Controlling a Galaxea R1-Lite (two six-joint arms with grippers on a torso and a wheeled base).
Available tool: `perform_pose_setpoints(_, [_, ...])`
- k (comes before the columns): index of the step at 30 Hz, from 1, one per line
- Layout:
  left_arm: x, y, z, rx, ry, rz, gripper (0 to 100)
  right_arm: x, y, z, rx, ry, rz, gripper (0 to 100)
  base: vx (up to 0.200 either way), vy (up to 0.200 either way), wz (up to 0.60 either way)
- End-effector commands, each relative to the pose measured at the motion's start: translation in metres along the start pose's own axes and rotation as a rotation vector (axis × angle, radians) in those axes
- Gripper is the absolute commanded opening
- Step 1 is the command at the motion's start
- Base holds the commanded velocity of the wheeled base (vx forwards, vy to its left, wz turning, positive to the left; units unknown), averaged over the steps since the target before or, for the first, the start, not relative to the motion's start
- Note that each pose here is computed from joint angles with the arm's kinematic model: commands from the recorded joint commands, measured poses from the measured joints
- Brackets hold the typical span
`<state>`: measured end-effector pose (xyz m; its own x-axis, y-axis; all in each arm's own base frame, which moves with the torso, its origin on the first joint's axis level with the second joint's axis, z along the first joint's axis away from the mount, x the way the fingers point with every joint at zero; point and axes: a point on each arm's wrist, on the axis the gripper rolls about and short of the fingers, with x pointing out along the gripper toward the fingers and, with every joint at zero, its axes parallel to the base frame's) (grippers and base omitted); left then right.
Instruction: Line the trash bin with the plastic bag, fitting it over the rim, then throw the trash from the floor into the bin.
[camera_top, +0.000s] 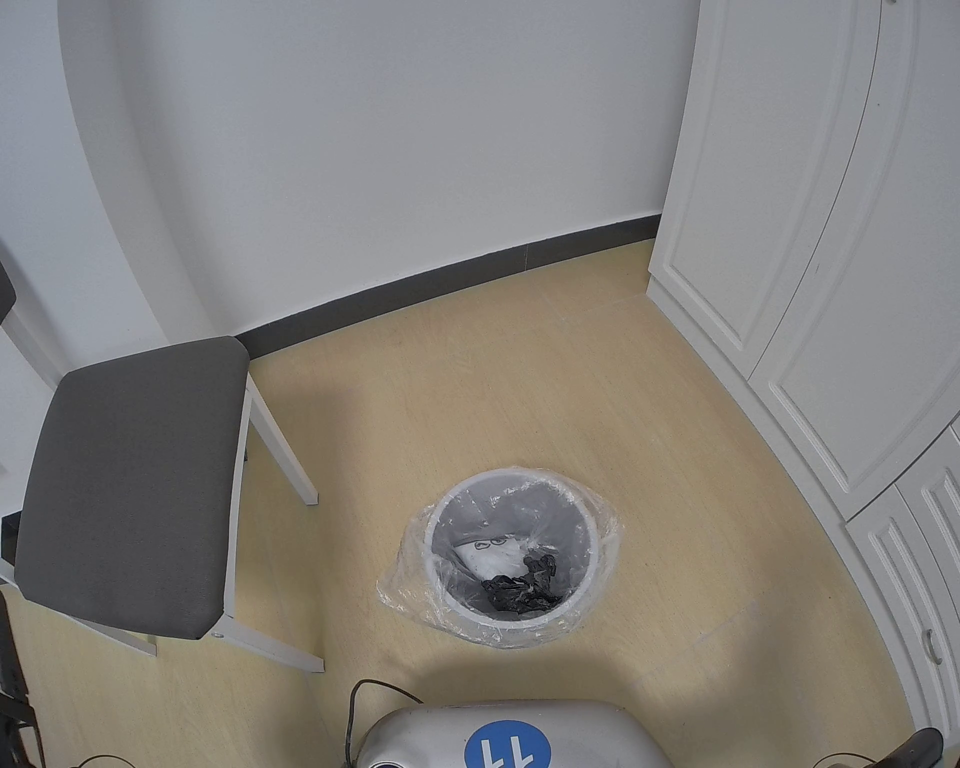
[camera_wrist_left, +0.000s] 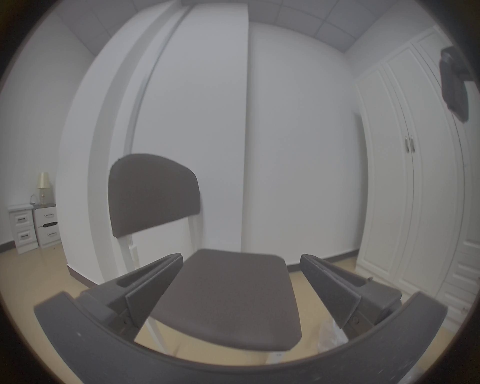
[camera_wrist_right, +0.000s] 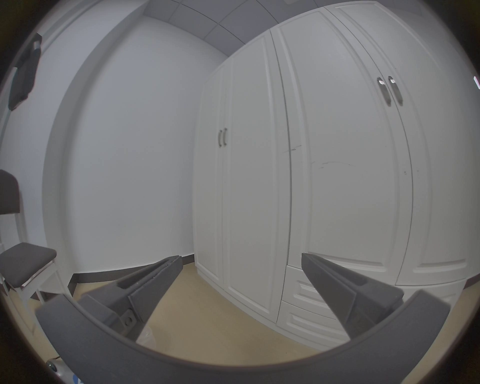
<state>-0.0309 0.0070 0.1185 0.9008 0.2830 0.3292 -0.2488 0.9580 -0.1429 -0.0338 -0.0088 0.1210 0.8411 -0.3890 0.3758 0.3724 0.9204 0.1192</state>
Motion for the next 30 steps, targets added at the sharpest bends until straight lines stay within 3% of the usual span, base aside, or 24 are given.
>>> perform_pose_setpoints(1, [-0.003,0.001,-0.021,0.046,0.127,-0.031,100,-0.001,0.0,-0.004,-0.025,0.002,0.011,100,0.0,0.0,0.0])
perform_pose_setpoints(5, [-0.006,0.002,-0.036,0.081,0.273,-0.024,100,-0.001,0.0,-0.004,-0.03,0.002,0.01,100,0.0,0.0,0.0])
perform_pose_setpoints(10, [-0.006,0.002,-0.036,0.087,0.271,-0.027,100,-0.001,0.0,-0.005,-0.034,0.012,0.01,100,0.0,0.0,0.0])
perform_pose_setpoints(18, [-0.006,0.001,-0.038,0.083,0.297,-0.113,100,-0.001,0.0,-0.01,-0.055,0.059,0.015,100,0.0,0.0,0.0])
perform_pose_setpoints(26, [-0.006,0.0,-0.038,0.08,0.3,-0.123,100,-0.004,0.0,-0.026,-0.136,0.206,0.027,100,0.0,0.0,0.0])
perform_pose_setpoints(30, [-0.007,-0.001,-0.039,0.069,0.306,-0.177,100,-0.007,-0.001,-0.038,-0.154,0.318,0.032,100,0.0,0.0,0.0])
